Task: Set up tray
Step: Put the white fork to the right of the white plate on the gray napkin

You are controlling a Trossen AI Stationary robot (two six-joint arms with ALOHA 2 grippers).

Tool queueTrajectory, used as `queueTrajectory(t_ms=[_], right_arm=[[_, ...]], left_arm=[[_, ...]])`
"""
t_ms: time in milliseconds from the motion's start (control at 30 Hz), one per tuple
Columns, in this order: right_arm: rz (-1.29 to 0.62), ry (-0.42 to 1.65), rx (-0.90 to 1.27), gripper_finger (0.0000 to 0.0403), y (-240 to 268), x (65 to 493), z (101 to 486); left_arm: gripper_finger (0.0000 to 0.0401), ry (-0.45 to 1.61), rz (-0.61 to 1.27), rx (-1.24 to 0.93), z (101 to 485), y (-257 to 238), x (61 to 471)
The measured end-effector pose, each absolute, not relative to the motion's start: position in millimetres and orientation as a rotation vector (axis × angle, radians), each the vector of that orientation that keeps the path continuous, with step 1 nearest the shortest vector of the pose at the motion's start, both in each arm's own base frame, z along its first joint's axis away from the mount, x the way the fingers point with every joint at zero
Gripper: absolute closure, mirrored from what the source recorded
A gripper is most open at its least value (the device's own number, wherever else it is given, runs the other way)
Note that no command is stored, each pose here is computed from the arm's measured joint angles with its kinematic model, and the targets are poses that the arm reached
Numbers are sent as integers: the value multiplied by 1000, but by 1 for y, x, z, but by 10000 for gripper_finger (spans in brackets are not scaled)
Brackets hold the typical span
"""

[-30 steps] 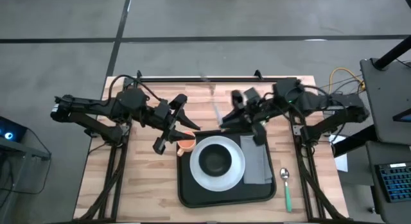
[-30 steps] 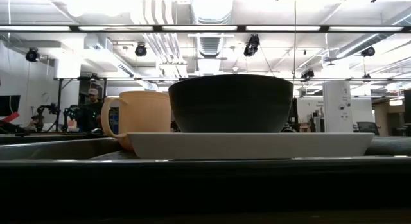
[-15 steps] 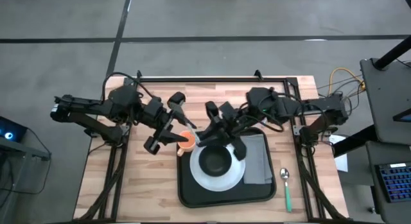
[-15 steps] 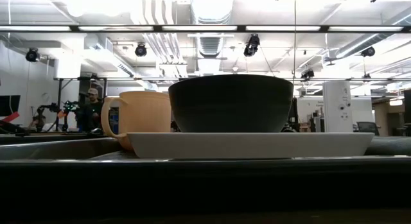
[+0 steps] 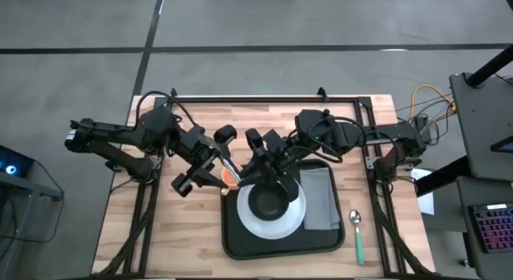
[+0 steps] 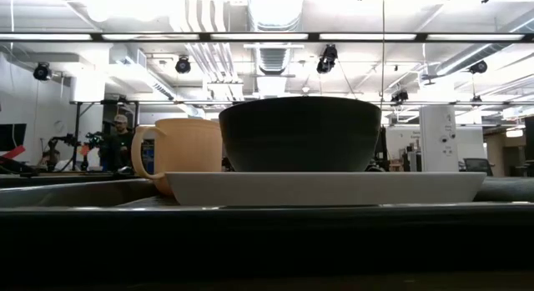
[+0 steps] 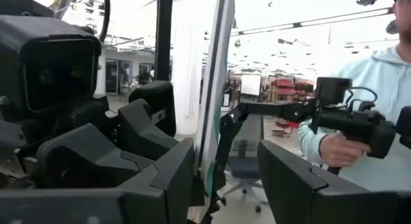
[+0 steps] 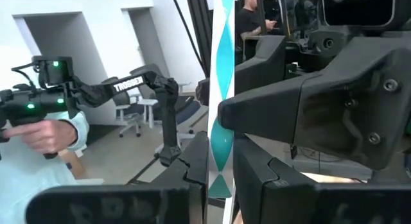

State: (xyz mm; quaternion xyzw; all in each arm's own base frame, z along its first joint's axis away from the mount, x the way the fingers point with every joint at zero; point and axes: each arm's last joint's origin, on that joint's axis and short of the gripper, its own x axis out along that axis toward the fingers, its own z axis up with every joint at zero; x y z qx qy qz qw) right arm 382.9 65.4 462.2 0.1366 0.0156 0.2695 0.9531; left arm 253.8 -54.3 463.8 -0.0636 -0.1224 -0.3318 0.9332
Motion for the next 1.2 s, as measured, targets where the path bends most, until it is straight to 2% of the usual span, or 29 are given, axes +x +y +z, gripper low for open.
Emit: queueTrajectory(t_ms=[300,567,633,733,867,933,1067,1200], right_arm=[[524,39,272,371,65,384,459],[499,52,270,371,63,386,454],[499,48,260,371,63,386,454],[498,46,250,371,63,386,453],[520,56,261,369,64,386,453],[536,71,283,347,64,386,452],[529,173,361,276,62,371,456],[409,246,398,221,61,345,467]], left_arm=[[299,-233,-688,-152,458,-56,265],[309,-230,-688,-156,455,-57,270],[327,-229,-687,-156,455,-57,270],[378,-227,-691,-151,454,-57,271],[381,-221,-690,-163,454,-57,271],[381,-217,-682,-175,454,-57,271],[383,-215,-710,-186,458,-58,269],[383,-215,-632,-192,462,-55,267]])
